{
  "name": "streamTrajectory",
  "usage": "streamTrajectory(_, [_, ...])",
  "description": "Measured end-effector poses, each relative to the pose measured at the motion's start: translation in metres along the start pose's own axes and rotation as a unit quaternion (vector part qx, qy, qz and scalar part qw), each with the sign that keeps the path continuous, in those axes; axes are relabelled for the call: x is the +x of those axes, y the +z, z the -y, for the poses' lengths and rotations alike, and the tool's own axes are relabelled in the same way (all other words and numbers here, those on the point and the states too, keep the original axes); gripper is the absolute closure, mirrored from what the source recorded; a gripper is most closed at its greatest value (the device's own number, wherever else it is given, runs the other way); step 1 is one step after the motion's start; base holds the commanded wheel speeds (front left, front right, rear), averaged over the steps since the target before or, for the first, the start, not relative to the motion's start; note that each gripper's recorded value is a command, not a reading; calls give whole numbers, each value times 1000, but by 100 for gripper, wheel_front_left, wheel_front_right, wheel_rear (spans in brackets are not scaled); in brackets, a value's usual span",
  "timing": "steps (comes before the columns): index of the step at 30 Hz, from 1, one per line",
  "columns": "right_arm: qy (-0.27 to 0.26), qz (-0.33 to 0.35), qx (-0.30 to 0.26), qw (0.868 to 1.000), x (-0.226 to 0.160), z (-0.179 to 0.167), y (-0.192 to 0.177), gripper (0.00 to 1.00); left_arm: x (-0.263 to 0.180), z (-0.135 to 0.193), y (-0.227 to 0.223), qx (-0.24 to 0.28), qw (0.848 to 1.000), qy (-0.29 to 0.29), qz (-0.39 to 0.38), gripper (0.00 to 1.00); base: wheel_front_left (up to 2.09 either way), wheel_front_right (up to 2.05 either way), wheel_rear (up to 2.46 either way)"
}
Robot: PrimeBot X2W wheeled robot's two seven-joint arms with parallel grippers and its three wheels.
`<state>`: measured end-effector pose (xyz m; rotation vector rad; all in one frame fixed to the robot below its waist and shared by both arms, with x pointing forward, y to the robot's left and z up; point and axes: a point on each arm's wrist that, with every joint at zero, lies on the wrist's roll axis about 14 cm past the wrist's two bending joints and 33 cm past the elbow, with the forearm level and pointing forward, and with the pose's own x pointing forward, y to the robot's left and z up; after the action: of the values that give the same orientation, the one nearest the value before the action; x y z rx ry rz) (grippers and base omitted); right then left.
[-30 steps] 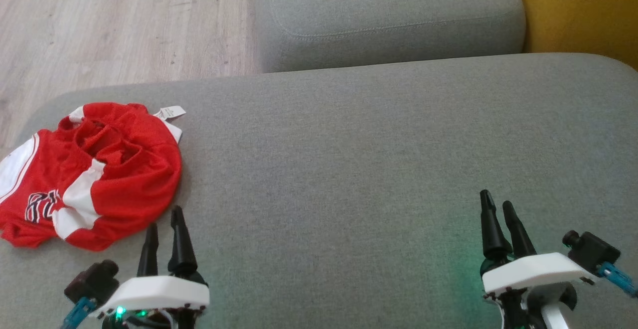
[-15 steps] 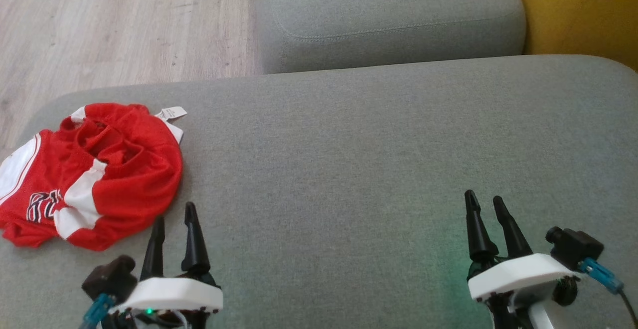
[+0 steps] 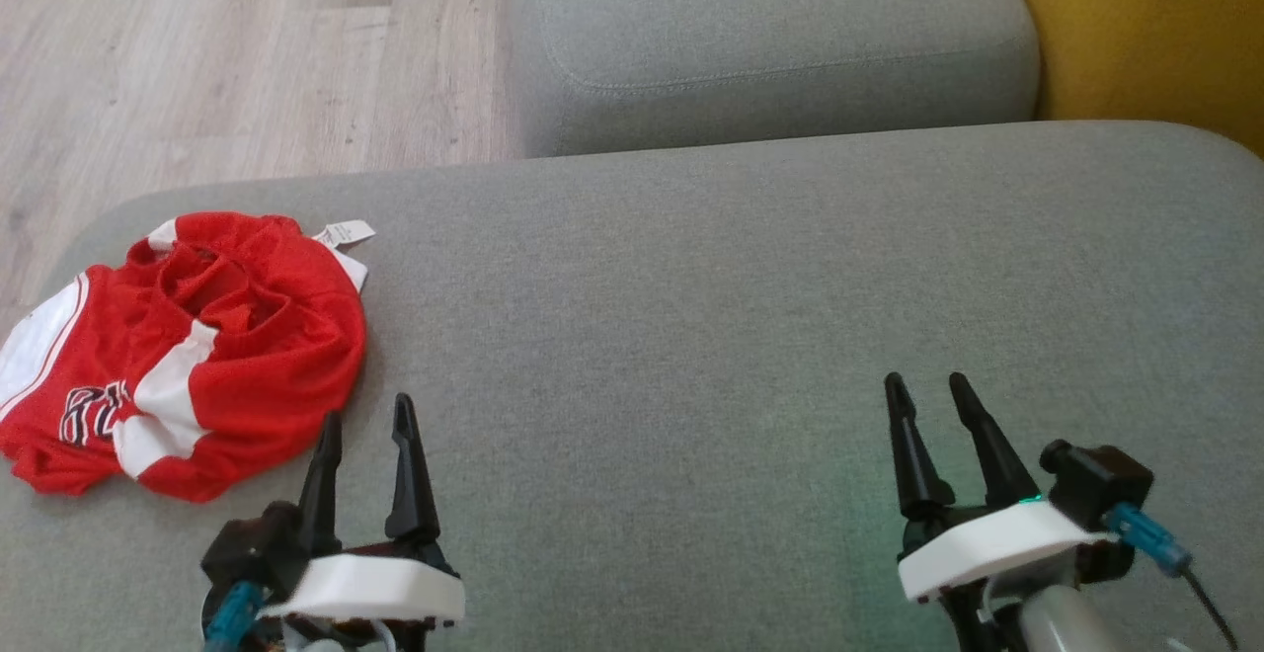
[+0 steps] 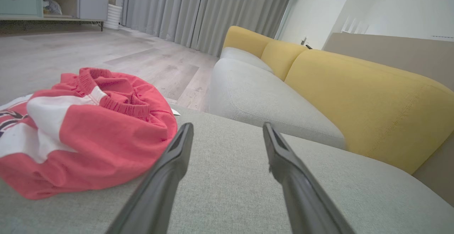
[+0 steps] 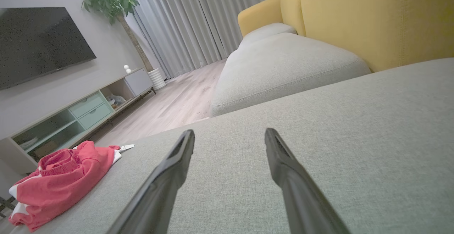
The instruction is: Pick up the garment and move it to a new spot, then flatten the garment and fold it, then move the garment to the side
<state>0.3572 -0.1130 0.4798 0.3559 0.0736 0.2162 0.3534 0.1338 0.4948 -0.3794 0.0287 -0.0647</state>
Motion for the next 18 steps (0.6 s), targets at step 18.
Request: streamTrajectory(18, [46, 18, -109, 993, -2, -23, 5, 0, -10, 17, 8, 103, 994, -28, 34, 0, 0, 0, 0])
